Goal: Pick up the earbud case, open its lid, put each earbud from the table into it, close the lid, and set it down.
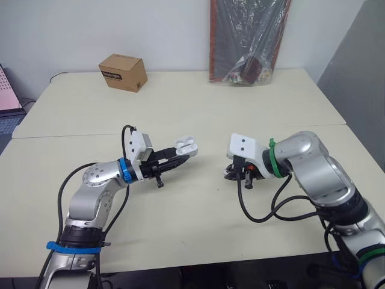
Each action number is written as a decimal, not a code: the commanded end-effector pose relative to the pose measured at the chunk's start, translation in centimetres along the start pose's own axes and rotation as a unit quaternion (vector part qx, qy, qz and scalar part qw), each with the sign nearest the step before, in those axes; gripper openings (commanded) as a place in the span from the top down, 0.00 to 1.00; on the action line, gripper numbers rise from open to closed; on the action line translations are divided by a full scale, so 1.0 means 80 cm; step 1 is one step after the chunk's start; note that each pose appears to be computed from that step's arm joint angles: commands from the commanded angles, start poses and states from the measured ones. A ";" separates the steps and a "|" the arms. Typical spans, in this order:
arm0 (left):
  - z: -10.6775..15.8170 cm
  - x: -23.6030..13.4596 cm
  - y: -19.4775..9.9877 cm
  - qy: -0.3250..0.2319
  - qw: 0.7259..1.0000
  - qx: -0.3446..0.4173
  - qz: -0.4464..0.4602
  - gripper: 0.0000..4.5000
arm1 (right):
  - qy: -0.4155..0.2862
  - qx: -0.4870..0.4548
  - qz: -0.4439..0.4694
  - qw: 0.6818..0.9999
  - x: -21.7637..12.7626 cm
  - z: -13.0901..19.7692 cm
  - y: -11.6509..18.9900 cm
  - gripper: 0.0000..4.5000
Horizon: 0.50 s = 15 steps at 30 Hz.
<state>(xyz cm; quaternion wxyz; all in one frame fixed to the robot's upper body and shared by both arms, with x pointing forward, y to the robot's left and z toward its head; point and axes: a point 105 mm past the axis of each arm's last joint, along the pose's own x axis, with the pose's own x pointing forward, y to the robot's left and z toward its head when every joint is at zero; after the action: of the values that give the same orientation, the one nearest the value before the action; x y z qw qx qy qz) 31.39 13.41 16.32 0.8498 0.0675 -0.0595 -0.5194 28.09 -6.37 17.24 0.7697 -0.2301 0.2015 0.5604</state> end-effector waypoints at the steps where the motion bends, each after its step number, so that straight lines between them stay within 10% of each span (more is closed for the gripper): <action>1: 0.009 -0.002 0.003 -0.018 1.000 0.012 0.007 0.82 | -0.095 0.028 -0.014 0.995 -0.019 0.025 0.011 0.91; 8: 0.007 0.002 0.006 -0.020 1.000 0.007 0.002 0.82 | -0.302 0.132 -0.068 0.942 -0.021 0.090 -0.009 0.91; 15: 0.008 0.004 0.009 -0.022 1.000 0.008 0.001 0.82 | -0.330 0.191 -0.060 0.923 -0.003 0.118 -0.016 0.91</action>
<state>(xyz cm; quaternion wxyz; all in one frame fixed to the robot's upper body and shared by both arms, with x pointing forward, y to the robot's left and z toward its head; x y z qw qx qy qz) 32.07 13.68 15.68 0.8530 0.0510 -0.0519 -0.5168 29.72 -1.69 24.27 0.8530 0.1072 0.0405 0.5091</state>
